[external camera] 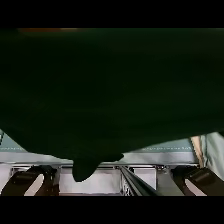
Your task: Fold the shirts.
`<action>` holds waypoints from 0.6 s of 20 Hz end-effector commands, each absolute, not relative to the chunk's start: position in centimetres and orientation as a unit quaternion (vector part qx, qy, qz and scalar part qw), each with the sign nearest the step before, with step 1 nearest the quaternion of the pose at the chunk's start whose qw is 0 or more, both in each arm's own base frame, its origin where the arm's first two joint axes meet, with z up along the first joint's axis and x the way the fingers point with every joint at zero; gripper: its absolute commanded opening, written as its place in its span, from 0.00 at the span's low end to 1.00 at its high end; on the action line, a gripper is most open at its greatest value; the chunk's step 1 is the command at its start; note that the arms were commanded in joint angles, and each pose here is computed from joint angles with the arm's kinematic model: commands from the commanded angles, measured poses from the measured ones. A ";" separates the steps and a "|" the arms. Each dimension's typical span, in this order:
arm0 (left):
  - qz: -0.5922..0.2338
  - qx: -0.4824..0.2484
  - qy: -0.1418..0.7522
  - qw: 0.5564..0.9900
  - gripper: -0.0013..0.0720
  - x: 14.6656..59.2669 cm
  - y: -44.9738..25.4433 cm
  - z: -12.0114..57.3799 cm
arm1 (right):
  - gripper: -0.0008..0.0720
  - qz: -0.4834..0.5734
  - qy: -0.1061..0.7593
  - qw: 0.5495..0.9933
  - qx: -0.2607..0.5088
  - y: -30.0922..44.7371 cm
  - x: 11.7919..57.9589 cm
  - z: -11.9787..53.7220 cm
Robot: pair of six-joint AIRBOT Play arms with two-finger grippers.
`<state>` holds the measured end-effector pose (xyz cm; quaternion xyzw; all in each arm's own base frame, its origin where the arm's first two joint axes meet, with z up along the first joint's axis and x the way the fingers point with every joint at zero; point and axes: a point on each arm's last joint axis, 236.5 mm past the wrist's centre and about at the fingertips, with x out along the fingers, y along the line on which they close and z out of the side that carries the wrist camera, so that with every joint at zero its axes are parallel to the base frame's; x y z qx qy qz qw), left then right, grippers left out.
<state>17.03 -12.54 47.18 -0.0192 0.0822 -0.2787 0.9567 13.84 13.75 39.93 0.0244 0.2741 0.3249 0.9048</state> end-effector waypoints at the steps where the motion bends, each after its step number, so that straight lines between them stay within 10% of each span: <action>1: -0.259 -0.022 0.186 0.948 0.06 18.1 -11.7 41.0 | 0.04 0.302 0.390 0.870 0.025 13.2 12.9 33.0; 8: -0.202 -0.131 0.367 0.899 0.06 31.2 -11.7 18.2 | 0.04 0.108 0.544 0.829 0.072 11.0 22.5 5.2; 12: -0.174 -0.218 0.429 0.859 0.06 36.2 -13.0 9.4 | 0.04 0.032 0.531 0.831 0.166 9.3 29.9 -0.1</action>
